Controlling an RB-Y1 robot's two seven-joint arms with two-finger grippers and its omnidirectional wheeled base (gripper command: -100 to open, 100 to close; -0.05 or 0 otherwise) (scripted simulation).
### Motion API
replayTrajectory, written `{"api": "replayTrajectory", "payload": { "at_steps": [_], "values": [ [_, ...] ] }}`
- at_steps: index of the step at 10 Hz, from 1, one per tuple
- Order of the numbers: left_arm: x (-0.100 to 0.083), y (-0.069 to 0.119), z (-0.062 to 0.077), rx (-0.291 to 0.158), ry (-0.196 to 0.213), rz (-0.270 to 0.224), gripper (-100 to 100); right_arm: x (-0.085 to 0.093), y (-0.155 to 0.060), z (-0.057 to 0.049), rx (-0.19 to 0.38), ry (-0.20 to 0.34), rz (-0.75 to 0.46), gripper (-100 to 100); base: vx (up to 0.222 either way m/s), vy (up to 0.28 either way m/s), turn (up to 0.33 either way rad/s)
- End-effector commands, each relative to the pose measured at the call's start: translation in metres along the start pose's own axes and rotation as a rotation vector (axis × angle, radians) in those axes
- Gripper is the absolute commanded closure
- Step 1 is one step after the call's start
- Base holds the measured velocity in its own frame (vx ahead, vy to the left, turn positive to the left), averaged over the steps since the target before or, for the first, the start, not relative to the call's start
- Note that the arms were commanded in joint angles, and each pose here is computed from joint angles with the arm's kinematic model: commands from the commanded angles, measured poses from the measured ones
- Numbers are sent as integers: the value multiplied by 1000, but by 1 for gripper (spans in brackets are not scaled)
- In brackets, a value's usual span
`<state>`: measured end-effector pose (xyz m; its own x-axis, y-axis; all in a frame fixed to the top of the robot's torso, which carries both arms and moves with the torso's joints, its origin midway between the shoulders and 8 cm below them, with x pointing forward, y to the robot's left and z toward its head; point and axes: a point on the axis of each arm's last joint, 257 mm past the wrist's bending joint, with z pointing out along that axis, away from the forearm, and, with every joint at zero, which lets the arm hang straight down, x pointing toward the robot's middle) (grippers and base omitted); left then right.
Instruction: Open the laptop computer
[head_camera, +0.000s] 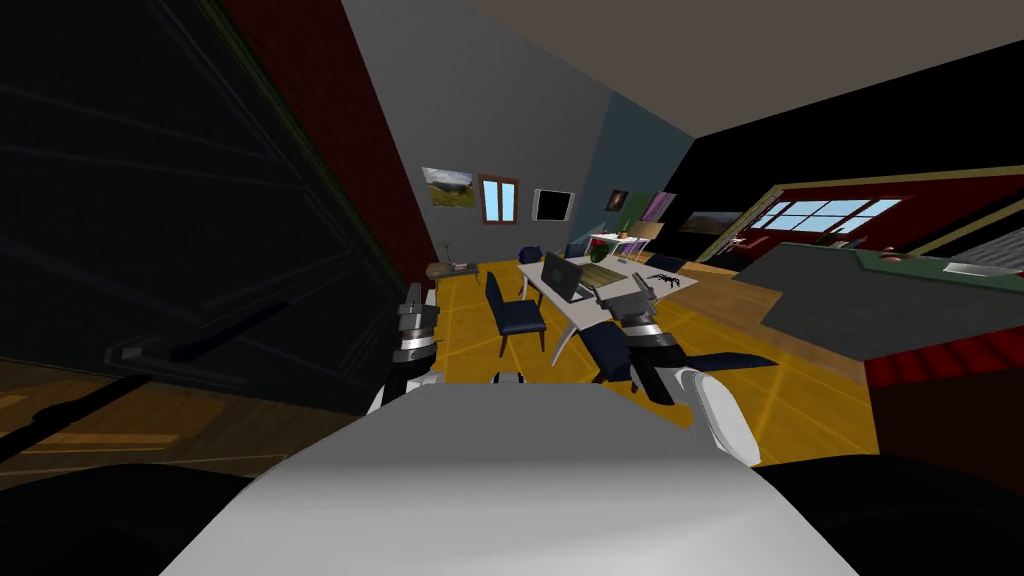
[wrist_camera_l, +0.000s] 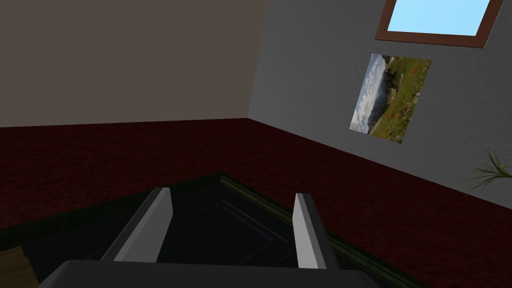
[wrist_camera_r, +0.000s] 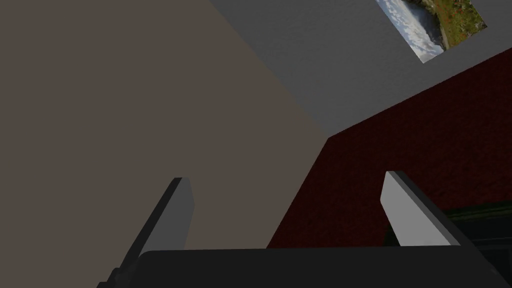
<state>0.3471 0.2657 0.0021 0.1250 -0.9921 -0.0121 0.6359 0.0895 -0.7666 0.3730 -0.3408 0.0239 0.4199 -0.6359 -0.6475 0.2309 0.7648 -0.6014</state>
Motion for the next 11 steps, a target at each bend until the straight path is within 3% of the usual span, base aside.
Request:
{"api": "replayTrajectory", "payload": {
  "at_steps": [1,6,11],
  "values": [
    [0,0,0,0,0,0,0,18,-8,-5,-6,51,-173,-100,27,-10,149],
    [0,0,0,0,0,0,0,48,-17,-14,-38,136,-425,-100,38,-9,106],
    [0,0,0,0,0,0,0,89,-35,-31,-90,247,-710,-100,39,-9,116]
  ]
}}
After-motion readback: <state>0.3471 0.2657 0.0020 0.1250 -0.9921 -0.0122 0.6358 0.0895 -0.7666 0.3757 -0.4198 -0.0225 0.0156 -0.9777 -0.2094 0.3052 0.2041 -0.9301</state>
